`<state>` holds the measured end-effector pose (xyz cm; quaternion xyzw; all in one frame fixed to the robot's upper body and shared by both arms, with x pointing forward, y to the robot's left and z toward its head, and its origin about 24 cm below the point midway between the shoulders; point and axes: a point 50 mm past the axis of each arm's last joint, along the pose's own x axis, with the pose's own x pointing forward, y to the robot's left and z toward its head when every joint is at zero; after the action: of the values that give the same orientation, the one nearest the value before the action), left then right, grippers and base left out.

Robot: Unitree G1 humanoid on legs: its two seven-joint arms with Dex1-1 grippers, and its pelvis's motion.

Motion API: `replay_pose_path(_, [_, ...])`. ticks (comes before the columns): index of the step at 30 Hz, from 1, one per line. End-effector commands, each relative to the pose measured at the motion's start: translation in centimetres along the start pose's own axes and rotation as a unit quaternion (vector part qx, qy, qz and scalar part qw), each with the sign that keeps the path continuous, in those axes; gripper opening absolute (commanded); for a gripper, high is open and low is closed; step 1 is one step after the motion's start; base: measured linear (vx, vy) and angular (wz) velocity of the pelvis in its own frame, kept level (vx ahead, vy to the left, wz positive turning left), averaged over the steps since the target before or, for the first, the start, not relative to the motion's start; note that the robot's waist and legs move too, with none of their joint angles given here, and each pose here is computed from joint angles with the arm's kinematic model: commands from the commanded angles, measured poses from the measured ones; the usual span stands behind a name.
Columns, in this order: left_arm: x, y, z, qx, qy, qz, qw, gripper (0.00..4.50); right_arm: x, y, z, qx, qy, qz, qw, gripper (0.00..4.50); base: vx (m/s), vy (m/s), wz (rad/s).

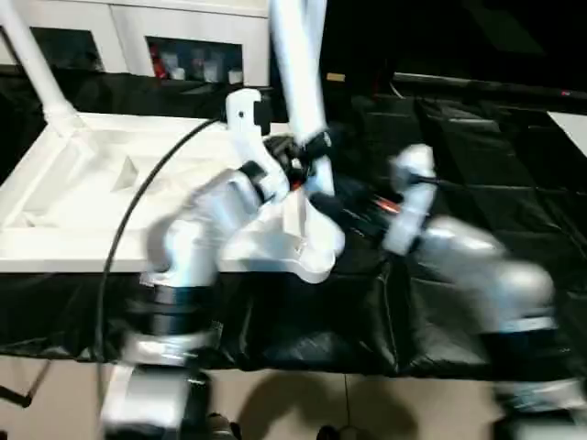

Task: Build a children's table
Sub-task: Pick table leg

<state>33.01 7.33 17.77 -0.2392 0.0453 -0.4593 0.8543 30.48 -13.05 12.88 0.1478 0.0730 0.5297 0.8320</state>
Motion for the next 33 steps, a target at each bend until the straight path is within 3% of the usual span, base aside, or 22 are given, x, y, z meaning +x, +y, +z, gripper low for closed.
replay_pose_path(1, [0.3,-1.2,0.5,0.0,0.009,-0.056,0.998,1.91,-0.1,0.2,0.6,0.007,0.009,0.039,0.999,3.58,0.0,0.0,0.0])
replay_pose_path(6, [-0.5,-2.8,0.4,-0.006,0.054,-0.185,0.981,1.91,-0.8,0.5,1.2,0.023,0.043,0.115,0.992,3.8,0.0,0.0,0.0])
replay_pose_path(12, [-0.1,-3.7,0.3,-0.021,0.055,-0.234,0.97,1.9,-0.4,1.5,0.6,0.061,0.065,0.197,0.976,3.8,0.0,0.0,0.0])
replay_pose_path(18, [0.1,-3.7,0.3,-0.024,0.055,-0.245,0.968,1.9,-0.3,1.8,-0.1,0.074,0.085,0.224,0.968,3.29,0.0,0.0,0.0])
replay_pose_path(33, [-0.6,-4.1,0.0,-0.03,0.077,-0.284,0.955,1.9,-0.3,2.0,-0.1,0.085,0.096,0.251,0.959,2.05,0.0,0.0,0.0])
